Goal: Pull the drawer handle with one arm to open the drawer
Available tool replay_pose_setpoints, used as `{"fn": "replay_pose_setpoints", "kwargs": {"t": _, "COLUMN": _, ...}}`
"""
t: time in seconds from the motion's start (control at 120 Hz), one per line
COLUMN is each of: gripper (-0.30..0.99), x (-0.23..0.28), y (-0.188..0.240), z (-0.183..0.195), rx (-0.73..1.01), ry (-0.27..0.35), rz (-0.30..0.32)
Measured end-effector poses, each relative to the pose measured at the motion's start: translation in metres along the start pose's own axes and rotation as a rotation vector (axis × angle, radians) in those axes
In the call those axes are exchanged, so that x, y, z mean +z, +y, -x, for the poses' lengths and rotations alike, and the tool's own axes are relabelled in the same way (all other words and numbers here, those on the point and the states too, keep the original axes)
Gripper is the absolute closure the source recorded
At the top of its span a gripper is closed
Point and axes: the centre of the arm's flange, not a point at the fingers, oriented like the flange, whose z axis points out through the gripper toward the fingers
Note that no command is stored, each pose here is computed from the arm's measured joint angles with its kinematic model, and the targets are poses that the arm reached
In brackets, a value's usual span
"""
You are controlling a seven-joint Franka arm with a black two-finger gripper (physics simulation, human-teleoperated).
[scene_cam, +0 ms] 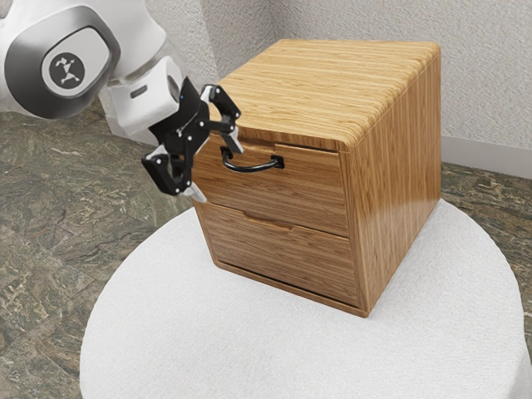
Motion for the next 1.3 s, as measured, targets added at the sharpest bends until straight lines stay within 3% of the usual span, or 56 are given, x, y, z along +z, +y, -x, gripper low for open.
{"fn": "replay_pose_setpoints", "kwargs": {"t": 0.65, "gripper": 0.01, "x": 0.031, "y": -0.016, "z": 0.004, "rx": -0.065, "ry": -0.023, "rz": 0.018}}
{"fn": "replay_pose_setpoints", "kwargs": {"t": 1.3, "gripper": 0.46, "x": 0.021, "y": -0.015, "z": 0.022, "rx": -0.128, "ry": -0.027, "rz": 0.017}}
